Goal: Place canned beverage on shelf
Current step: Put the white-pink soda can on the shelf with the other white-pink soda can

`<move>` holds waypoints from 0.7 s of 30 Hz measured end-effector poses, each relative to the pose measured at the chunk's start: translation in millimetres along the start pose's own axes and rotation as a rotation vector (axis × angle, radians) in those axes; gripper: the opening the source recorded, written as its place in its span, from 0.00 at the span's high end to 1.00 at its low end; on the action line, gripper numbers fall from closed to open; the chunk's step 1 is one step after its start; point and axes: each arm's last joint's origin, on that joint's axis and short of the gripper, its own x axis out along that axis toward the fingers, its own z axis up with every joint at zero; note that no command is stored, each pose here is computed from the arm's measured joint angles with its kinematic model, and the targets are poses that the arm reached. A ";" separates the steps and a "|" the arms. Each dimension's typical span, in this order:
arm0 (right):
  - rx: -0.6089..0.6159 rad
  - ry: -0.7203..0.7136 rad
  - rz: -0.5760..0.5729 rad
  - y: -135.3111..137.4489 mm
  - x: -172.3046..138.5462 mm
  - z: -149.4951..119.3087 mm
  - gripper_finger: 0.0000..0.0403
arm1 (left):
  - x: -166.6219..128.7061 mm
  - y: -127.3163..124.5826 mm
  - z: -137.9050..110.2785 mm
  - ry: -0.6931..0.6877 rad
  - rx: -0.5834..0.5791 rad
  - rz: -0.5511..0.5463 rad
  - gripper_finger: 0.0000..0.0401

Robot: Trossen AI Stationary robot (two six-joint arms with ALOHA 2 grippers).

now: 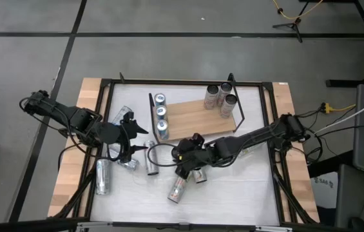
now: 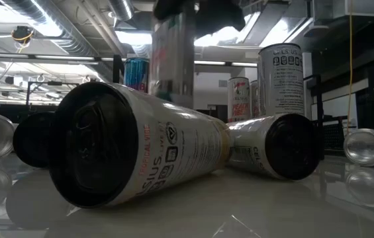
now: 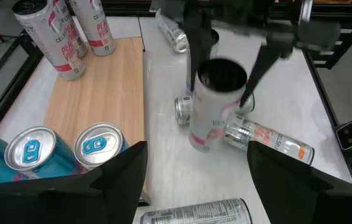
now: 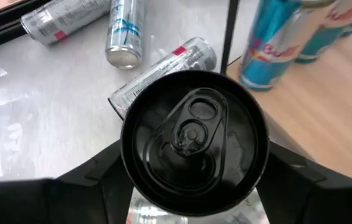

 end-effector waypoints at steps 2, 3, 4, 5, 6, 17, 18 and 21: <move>-0.024 0.005 0.000 -3.2 -9.6 2.3 0.35 | 0.0 0.0 0.0 0.000 0.000 0.000 0.33; -0.032 0.004 0.000 -5.0 -14.1 3.8 0.35 | 0.0 0.0 0.0 0.000 0.000 0.000 0.33; -0.044 0.000 0.003 -6.9 -19.4 5.9 0.35 | 0.0 0.0 0.0 0.000 0.000 0.000 0.33; -0.050 -0.003 0.006 -9.8 -24.8 8.6 0.35 | 0.0 0.0 0.0 0.000 0.000 0.000 0.33; -0.065 -0.007 0.009 -11.9 -31.1 10.6 0.35 | 0.0 0.0 0.0 0.000 0.000 0.000 0.33; -0.227 -0.050 0.045 -58.8 -79.2 44.3 0.35 | 0.0 0.0 0.0 0.000 0.000 0.000 0.33; -0.249 -0.047 0.060 -63.8 -81.1 47.4 0.35 | 0.0 0.0 0.0 0.000 -0.001 0.000 0.33; -0.319 -0.029 0.113 -78.1 -80.9 55.7 0.35 | 0.0 0.0 0.0 0.000 -0.001 0.000 0.33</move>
